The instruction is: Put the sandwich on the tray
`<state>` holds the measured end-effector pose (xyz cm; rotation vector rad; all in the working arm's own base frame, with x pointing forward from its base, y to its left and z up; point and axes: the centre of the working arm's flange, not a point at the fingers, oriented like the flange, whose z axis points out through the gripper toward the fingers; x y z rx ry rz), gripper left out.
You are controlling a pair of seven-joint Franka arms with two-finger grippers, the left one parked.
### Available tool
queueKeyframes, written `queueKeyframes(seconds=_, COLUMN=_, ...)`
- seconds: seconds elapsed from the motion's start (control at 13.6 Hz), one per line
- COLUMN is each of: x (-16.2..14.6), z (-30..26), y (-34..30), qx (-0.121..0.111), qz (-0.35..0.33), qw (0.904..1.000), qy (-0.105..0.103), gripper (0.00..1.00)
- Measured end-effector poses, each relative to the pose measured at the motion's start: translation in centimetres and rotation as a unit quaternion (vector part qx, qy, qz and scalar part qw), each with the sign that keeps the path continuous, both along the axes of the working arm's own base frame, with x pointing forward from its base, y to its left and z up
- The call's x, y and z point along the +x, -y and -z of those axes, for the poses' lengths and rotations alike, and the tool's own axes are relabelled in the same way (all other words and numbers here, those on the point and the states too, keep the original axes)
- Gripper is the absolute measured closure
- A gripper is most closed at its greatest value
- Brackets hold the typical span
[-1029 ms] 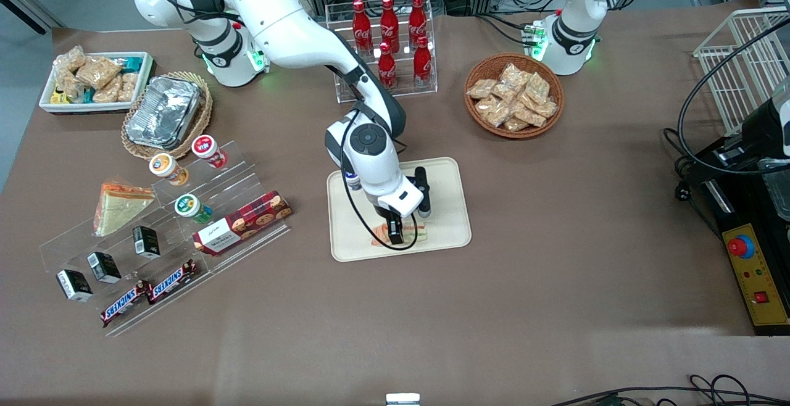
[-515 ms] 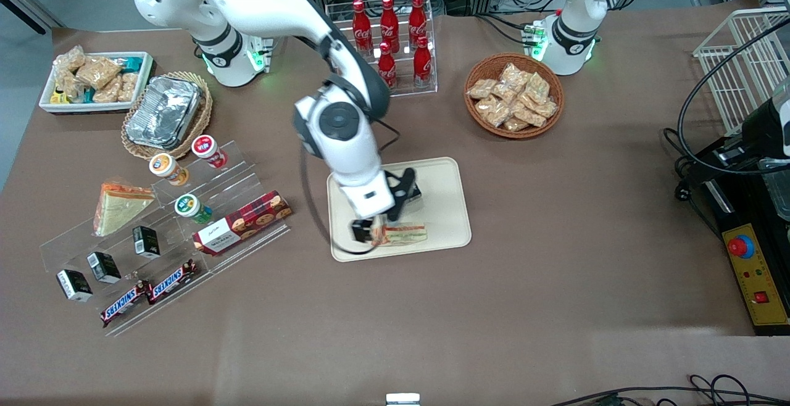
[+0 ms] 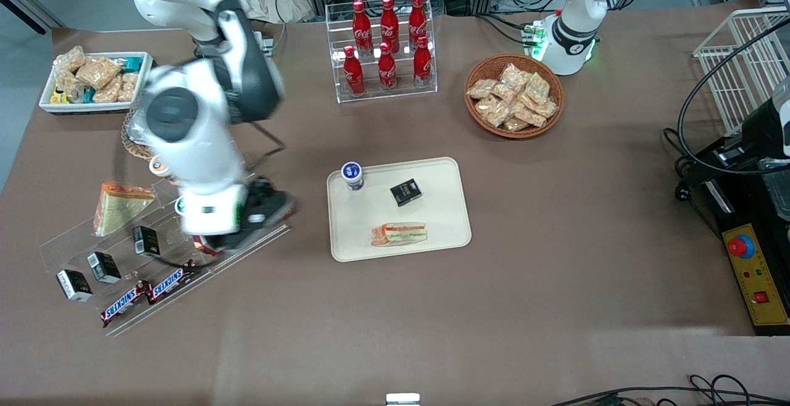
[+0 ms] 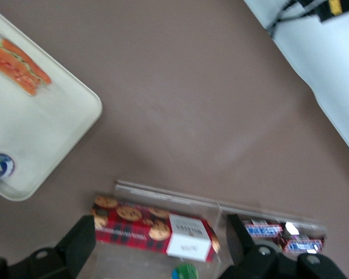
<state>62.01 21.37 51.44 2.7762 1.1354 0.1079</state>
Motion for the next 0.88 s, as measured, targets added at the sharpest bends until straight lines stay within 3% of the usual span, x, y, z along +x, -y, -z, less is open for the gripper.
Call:
queueKeyframes(seconds=0.29, x=-0.7, z=-3.9, y=7.6, qx=0.008, qz=0.059, qw=0.9981, qy=-0.017, gripper=0.00)
queueKeyframes(seconds=0.88, x=-0.4, z=-7.5, y=23.0, qx=-0.001, qz=0.192, qw=0.9813, qy=0.020, gripper=0.00)
